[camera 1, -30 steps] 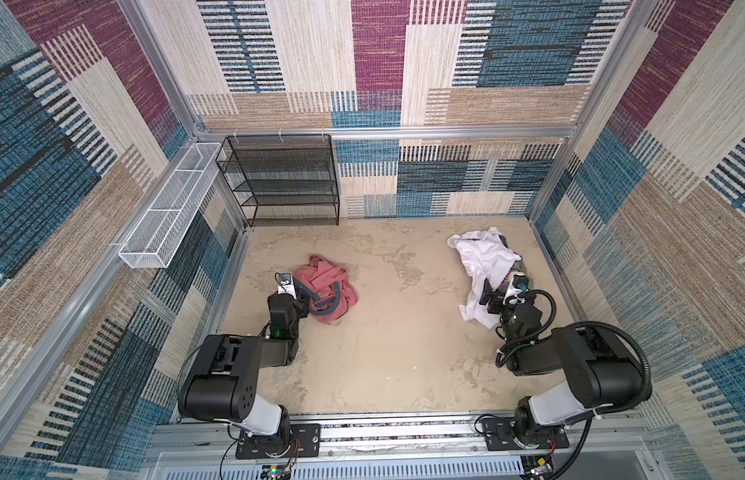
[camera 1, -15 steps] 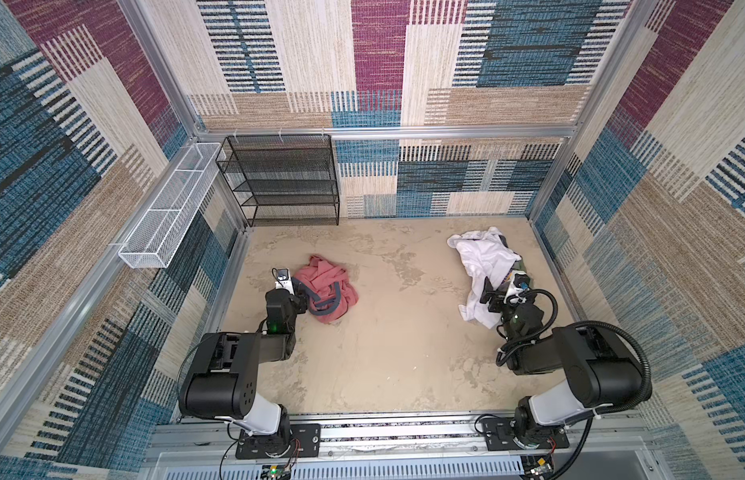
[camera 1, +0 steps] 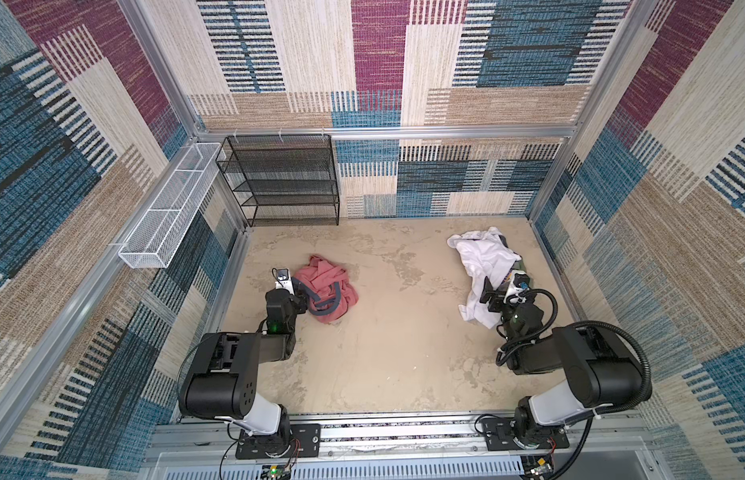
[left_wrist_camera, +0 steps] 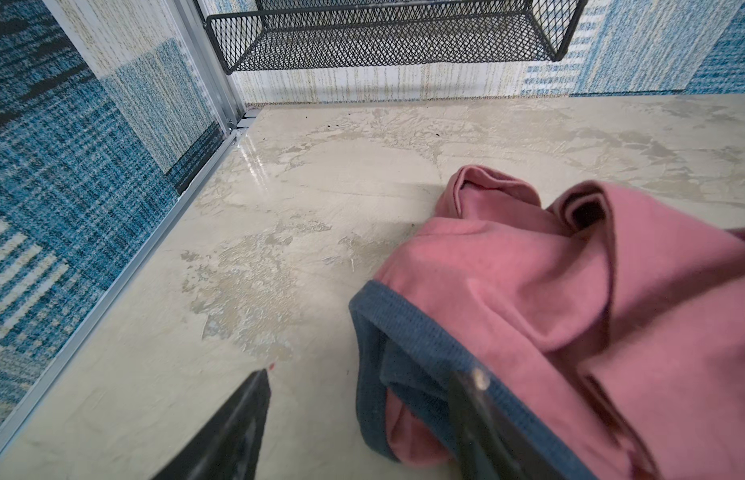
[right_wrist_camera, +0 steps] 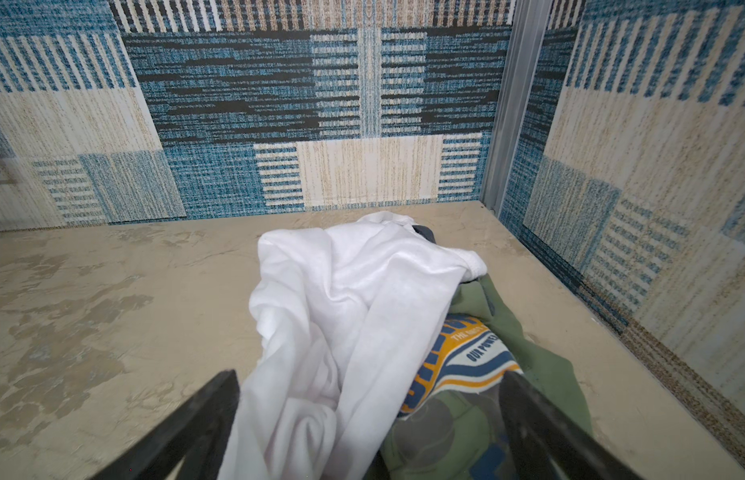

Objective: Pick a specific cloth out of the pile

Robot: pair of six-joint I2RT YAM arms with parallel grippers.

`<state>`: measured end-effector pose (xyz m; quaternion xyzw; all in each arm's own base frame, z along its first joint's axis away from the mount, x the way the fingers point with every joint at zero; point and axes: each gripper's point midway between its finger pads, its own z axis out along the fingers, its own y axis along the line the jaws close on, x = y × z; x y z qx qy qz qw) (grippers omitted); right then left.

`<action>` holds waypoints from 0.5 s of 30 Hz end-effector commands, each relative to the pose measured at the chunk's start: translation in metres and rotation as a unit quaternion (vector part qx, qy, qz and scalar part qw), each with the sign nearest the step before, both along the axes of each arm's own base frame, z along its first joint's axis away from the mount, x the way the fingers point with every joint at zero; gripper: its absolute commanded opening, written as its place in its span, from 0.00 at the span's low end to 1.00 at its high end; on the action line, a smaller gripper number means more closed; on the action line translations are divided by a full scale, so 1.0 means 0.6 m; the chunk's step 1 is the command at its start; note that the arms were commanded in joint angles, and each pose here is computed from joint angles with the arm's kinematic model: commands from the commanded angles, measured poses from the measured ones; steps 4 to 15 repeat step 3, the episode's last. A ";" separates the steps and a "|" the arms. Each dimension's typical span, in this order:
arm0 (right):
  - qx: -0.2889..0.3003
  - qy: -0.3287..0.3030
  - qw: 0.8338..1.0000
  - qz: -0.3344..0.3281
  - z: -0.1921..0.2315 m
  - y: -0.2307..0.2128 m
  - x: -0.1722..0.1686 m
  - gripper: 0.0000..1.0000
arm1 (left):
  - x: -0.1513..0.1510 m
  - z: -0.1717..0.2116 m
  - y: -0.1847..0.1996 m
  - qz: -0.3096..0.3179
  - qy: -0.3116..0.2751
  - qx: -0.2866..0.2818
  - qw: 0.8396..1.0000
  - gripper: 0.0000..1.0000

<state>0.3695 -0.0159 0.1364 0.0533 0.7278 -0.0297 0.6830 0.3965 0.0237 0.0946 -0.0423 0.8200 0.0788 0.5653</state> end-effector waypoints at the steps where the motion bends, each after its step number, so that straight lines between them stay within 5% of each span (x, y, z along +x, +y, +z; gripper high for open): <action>1: 0.000 -0.018 1.000 0.004 0.016 0.002 0.001 1.00 | 0.003 0.002 -0.001 -0.001 -0.002 -0.004 1.000 0.71; 15: 0.000 -0.019 1.000 0.003 0.016 0.002 0.001 1.00 | 0.003 0.003 -0.001 -0.001 -0.003 -0.004 1.000 0.71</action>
